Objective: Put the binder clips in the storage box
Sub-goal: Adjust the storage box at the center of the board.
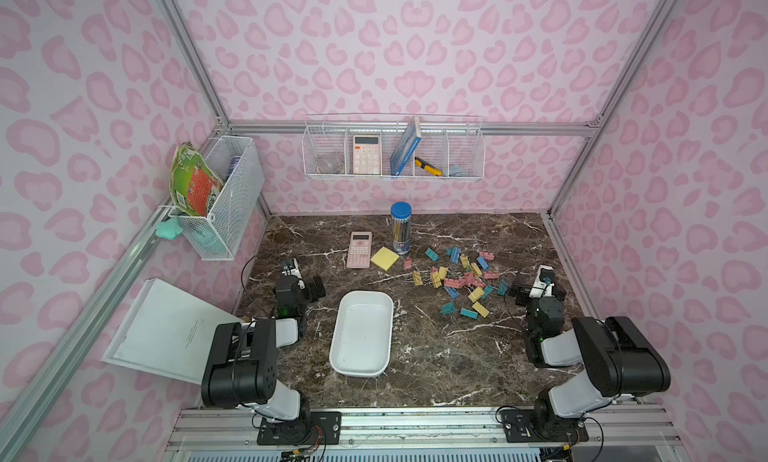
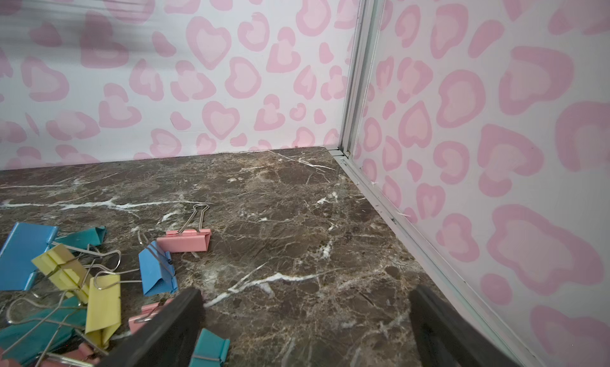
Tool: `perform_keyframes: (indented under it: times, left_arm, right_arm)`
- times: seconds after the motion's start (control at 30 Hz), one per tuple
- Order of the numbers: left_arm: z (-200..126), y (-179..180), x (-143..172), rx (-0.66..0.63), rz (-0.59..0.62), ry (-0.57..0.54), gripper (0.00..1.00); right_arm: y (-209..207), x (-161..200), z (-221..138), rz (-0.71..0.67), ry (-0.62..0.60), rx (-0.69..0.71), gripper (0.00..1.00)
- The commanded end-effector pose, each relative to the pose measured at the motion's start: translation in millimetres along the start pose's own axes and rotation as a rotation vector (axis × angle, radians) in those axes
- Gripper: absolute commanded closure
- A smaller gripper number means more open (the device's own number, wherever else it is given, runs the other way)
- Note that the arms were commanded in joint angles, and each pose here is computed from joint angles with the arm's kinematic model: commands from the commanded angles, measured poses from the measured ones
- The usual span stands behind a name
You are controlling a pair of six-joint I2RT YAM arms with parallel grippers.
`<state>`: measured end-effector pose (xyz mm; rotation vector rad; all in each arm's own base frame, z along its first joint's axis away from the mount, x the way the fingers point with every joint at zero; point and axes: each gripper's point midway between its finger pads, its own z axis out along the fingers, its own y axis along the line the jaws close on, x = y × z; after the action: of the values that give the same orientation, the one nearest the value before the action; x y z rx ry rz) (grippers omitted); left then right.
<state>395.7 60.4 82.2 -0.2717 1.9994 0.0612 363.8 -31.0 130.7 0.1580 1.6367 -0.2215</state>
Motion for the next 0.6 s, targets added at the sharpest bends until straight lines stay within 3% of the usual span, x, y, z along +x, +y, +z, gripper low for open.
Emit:
perform_keyframes:
  times: [0.0, 0.57]
  left_arm:
    - [0.0, -0.7, -3.6, 0.001, -0.009, -0.007, 0.01]
    - [0.1, -0.4, -2.9, 0.001, -0.009, -0.005, 0.01]
  right_arm:
    - [0.4, -5.1, -0.7, 0.010, -0.022, -0.004, 0.00]
    - [-0.4, -8.4, -1.2, 0.011, -0.034, 0.000, 0.00]
